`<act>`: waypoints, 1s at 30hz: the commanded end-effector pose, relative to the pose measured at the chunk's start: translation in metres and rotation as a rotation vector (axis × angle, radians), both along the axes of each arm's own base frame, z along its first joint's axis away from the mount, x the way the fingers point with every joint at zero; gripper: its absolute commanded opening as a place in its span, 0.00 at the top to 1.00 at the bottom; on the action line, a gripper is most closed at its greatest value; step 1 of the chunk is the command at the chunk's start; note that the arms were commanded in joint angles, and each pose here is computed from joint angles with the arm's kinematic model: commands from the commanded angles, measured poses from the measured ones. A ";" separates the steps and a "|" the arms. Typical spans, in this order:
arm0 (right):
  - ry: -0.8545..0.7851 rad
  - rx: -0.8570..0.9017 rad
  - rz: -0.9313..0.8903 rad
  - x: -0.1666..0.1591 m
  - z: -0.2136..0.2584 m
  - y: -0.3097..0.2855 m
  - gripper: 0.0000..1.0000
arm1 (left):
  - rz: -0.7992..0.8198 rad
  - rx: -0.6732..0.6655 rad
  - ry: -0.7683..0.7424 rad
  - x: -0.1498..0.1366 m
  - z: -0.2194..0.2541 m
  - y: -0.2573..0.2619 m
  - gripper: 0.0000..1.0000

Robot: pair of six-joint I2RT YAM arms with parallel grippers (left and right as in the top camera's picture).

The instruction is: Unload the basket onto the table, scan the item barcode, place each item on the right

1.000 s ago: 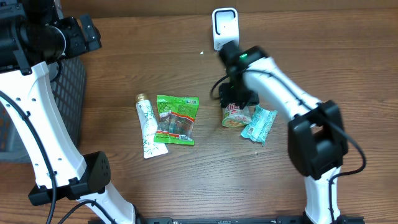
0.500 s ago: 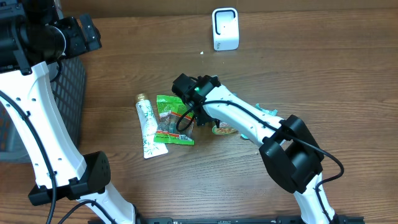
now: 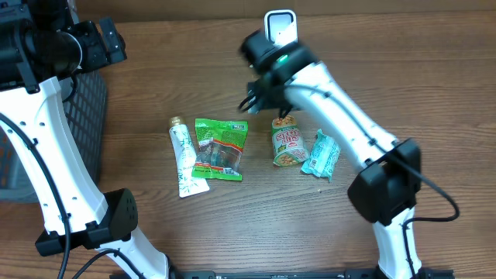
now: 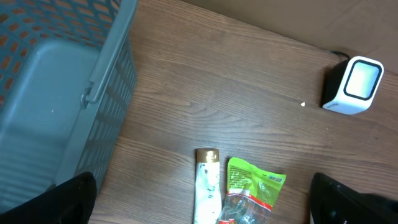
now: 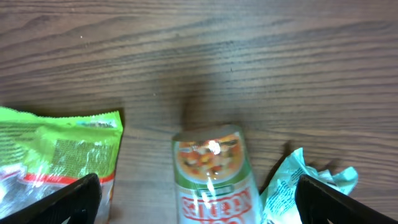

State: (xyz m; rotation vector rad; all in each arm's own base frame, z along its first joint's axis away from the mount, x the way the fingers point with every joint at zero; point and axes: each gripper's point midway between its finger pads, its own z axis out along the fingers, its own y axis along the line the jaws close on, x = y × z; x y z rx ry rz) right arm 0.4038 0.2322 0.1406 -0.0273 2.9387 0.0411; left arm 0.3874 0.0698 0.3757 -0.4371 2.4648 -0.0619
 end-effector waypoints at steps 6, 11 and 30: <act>0.234 0.470 0.102 0.003 -0.019 -0.029 0.00 | 0.020 0.001 0.001 -0.001 0.000 0.003 0.00; 0.290 0.581 0.138 -0.009 -0.053 -0.027 0.00 | 0.020 0.001 0.001 -0.001 0.000 0.003 0.00; 0.389 0.640 0.133 -0.049 -0.113 -0.021 0.11 | 0.020 0.001 0.001 -0.001 0.000 0.003 0.00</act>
